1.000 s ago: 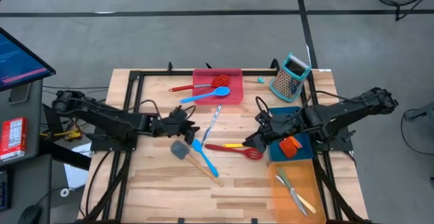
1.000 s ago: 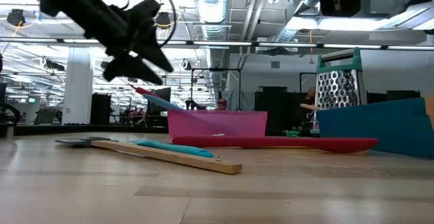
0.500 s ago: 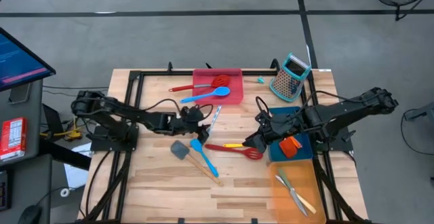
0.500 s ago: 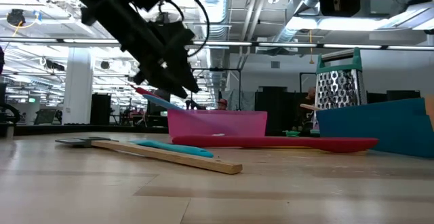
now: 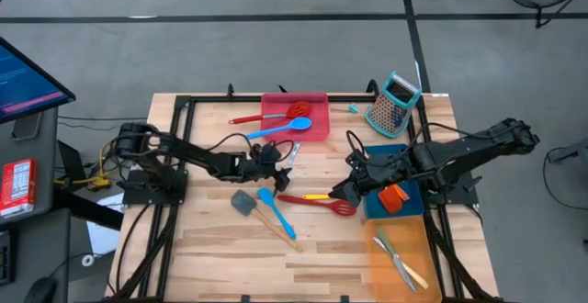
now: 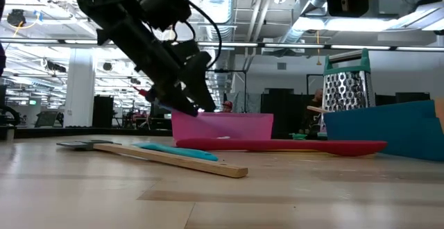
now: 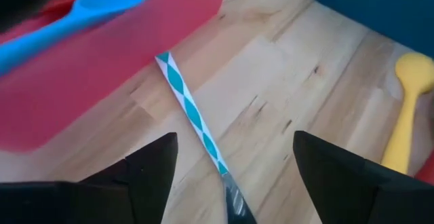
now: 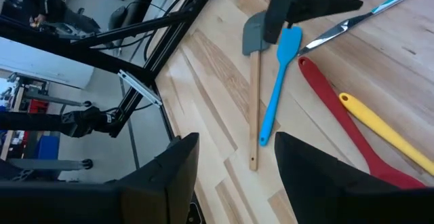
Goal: Pick & Place Kitchen Items
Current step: Put the blue kitchen knife into the orange bin
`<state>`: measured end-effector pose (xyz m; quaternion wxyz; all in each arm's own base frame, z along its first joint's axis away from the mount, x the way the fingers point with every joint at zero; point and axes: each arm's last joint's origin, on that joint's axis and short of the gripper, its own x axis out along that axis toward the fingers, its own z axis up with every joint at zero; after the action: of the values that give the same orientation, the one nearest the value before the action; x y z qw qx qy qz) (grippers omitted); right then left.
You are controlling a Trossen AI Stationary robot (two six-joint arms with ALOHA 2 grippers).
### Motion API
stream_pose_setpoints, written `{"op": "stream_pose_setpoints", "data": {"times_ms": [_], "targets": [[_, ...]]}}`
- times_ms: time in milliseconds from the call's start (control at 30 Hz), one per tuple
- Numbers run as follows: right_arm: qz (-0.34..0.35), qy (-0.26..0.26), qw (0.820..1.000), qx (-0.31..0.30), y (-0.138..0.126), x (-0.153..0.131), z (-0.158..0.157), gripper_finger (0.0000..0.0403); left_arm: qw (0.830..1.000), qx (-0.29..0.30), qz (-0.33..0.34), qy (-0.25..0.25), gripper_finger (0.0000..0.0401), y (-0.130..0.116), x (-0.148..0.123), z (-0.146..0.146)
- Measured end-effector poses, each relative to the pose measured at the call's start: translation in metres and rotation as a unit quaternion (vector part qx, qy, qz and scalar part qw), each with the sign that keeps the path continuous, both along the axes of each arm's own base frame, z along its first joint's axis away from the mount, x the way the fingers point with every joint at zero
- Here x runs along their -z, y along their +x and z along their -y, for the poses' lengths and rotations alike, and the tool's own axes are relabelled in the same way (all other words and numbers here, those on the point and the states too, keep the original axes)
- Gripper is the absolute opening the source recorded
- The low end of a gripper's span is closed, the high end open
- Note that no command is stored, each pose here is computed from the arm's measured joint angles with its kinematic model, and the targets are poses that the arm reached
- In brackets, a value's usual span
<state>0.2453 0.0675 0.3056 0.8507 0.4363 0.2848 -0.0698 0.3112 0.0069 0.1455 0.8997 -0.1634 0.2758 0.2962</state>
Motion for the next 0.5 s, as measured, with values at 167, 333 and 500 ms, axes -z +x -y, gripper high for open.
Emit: {"op": "stream_pose_setpoints", "data": {"times_ms": [167, 333, 500], "targets": [[0.0, -0.003, 1.0, -0.002, 0.0, 0.0, 0.0, 0.0191, 1.0, -0.005, 0.006, 0.003, 0.0268, 0.007, 0.013, 0.0], [0.0, -0.003, 1.0, -0.002, 0.0, 0.0, 0.0, 0.0191, 1.0, -0.005, -0.004, 0.02, 0.0262, 0.018, 0.019, 0.0], [0.0, -0.003, 1.0, -0.002, 0.0, 0.0, 0.0, 0.0191, 0.999, 0.003, -0.027, 0.041, 0.0261, 0.029, 0.03, -0.001]]}}
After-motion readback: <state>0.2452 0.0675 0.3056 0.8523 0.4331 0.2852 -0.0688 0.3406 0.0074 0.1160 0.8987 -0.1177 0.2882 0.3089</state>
